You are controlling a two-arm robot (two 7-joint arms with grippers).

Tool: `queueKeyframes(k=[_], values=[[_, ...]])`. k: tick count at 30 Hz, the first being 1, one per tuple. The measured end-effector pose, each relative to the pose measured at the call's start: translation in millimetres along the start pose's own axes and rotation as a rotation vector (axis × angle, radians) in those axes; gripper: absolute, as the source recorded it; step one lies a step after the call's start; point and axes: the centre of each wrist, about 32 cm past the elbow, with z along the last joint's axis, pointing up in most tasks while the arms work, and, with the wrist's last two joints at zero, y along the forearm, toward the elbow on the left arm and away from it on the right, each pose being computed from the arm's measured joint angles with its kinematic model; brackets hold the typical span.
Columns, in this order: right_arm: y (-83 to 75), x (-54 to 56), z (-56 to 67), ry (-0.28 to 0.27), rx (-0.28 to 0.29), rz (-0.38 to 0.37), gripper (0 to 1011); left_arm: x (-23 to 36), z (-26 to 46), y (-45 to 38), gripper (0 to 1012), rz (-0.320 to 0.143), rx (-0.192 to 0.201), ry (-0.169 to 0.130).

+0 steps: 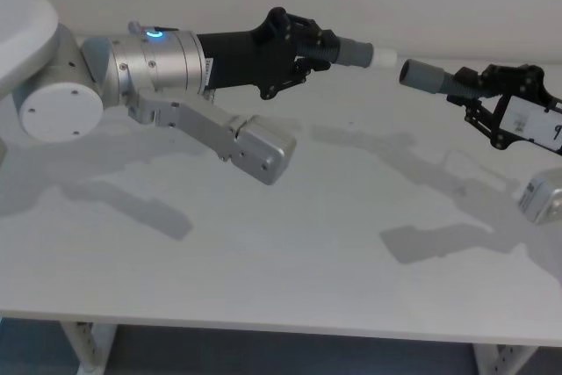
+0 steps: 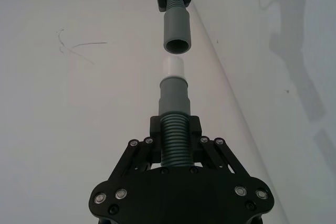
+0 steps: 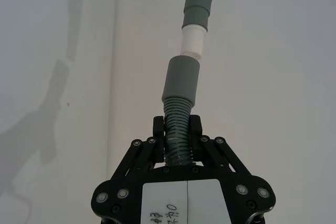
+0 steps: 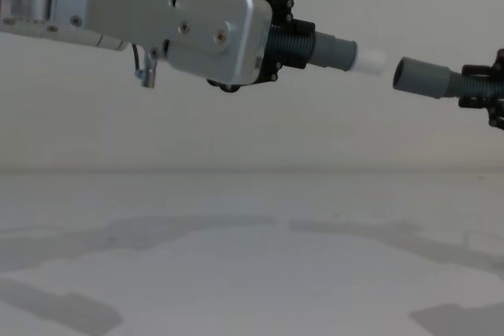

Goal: Use both hands to pick up one end of the pipe from the table, align the ends, and insert them.

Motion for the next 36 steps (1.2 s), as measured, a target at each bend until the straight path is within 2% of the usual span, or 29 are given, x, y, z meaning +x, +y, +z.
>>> queueKeyframes(k=[22,36], values=[[11.0,6.6,0.8,-0.013,-0.002,-0.006,270,0.0,0.0,0.0,294,0.000,0.000,0.000],[13.7,9.6,3.5,-0.017,0.015,-0.004,270,0.0,0.0,0.0,294,0.000,0.000,0.000]])
